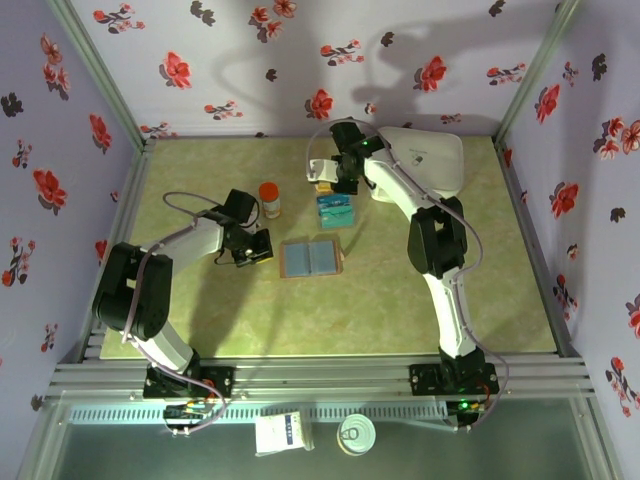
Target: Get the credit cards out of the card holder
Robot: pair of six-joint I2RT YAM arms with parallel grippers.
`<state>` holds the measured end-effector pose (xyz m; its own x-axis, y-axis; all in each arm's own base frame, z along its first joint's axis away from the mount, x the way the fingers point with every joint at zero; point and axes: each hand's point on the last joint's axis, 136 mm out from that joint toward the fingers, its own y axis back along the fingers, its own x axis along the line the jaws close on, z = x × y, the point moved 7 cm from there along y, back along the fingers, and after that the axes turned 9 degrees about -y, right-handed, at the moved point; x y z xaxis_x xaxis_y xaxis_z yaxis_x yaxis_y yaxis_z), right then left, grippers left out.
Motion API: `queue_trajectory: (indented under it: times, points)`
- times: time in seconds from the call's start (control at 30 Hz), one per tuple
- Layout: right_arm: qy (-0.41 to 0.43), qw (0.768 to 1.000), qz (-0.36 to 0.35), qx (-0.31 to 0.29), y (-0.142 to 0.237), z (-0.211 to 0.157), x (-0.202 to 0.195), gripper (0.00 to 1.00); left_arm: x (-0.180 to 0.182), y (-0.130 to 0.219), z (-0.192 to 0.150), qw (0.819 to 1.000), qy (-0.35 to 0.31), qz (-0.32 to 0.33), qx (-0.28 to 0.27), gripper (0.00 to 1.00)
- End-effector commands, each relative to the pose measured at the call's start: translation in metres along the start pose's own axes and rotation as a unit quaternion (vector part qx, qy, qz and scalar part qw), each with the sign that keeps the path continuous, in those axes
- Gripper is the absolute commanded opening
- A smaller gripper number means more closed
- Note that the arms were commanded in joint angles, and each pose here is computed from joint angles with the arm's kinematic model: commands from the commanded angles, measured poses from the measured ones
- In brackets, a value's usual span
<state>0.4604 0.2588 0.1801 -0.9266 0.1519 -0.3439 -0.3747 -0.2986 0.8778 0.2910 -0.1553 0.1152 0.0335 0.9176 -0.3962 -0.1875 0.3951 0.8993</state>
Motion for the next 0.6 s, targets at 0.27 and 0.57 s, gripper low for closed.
queue_trajectory:
  times: [0.27,0.57]
  points:
    - [-0.019,0.996,-0.091,-0.007,0.022,0.009,-0.026,0.20,0.004,-0.002,0.000,1.000,-0.002,0.004,0.010,0.05]
    - [-0.173,0.979,-0.094,-0.050,0.050,0.018,-0.017,0.31,-0.004,-0.012,0.006,0.999,0.001,-0.037,0.013,0.03]
